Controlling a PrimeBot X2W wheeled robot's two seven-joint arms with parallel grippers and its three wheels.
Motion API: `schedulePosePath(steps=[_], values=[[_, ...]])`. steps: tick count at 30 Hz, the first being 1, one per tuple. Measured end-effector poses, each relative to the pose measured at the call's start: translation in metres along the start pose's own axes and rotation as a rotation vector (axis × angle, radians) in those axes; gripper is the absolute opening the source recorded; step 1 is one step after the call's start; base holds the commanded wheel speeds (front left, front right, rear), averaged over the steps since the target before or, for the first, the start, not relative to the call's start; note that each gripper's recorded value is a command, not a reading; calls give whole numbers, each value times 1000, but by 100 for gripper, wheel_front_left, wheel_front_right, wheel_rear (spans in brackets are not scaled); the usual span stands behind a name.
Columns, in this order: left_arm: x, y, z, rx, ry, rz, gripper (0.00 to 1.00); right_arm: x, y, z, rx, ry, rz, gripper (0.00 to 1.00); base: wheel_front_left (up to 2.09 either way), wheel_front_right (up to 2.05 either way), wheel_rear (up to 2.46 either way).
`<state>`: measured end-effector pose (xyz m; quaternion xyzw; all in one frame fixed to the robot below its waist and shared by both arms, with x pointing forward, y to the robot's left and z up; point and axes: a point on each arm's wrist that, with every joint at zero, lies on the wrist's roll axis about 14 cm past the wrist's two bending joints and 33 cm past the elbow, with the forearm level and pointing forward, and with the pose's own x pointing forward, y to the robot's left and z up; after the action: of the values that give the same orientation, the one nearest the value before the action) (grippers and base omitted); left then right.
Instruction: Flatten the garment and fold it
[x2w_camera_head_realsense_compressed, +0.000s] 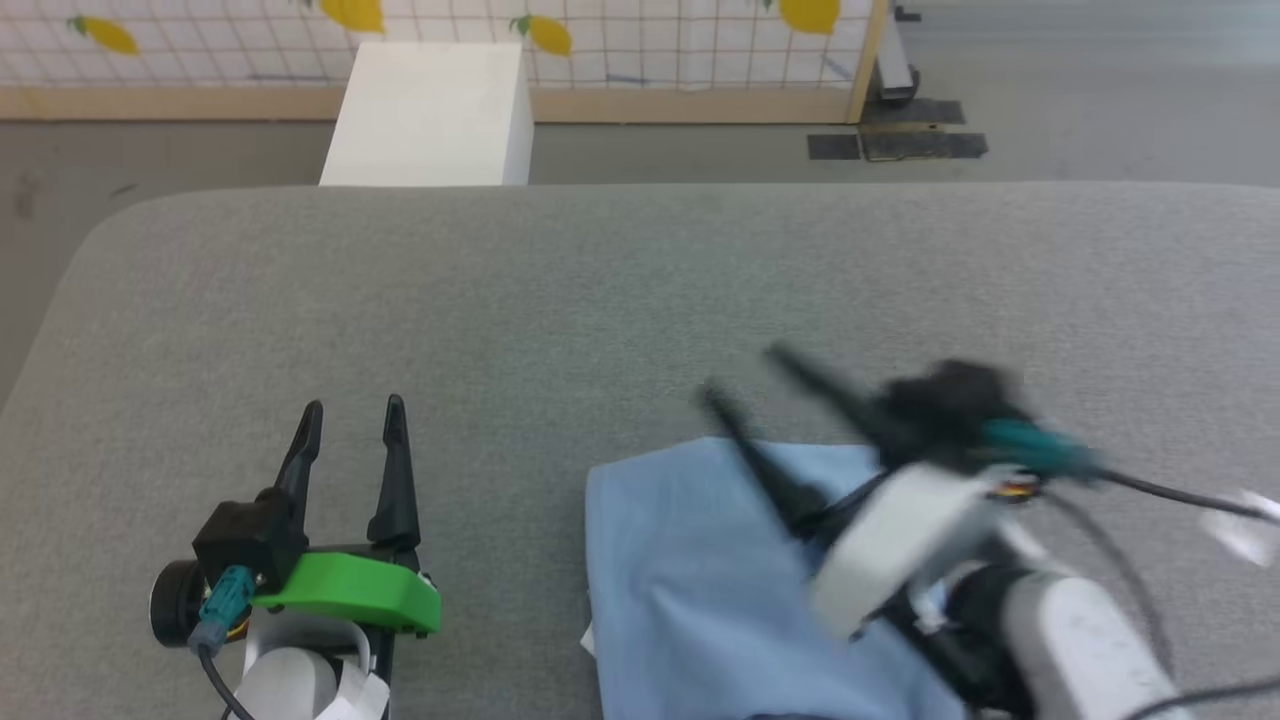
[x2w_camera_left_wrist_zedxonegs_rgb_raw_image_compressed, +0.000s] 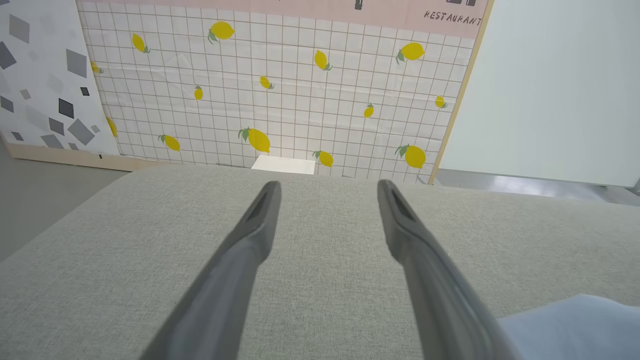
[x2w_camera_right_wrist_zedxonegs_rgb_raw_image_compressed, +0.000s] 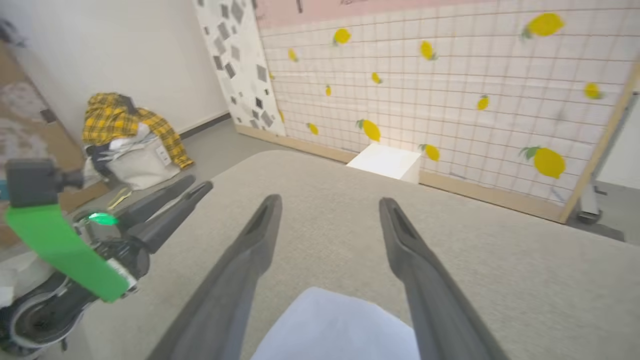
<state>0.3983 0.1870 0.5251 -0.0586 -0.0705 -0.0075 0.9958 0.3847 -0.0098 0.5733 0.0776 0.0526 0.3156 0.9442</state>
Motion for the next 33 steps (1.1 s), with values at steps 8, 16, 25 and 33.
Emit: schedulePosePath(steps=[8, 16, 25, 33], values=[[0, -16, 4, -10, -13, -43, 100, -65, -85, 35, -59, -276, -324, 100, 0, 0, 0], [3, -27, 7, -22, -23, -75, 100, -113, -136, -3, -47, -221, -513, 100, 0, 0, 0], [3, -29, 5, -24, -15, -80, 100, -120, -143, -96, 575, -29, -542, 100, 0, 0, 0], [2, -23, 0, -22, -1, -64, 100, -113, -126, -145, 996, 161, -457, 100, 0, 0, 0]])
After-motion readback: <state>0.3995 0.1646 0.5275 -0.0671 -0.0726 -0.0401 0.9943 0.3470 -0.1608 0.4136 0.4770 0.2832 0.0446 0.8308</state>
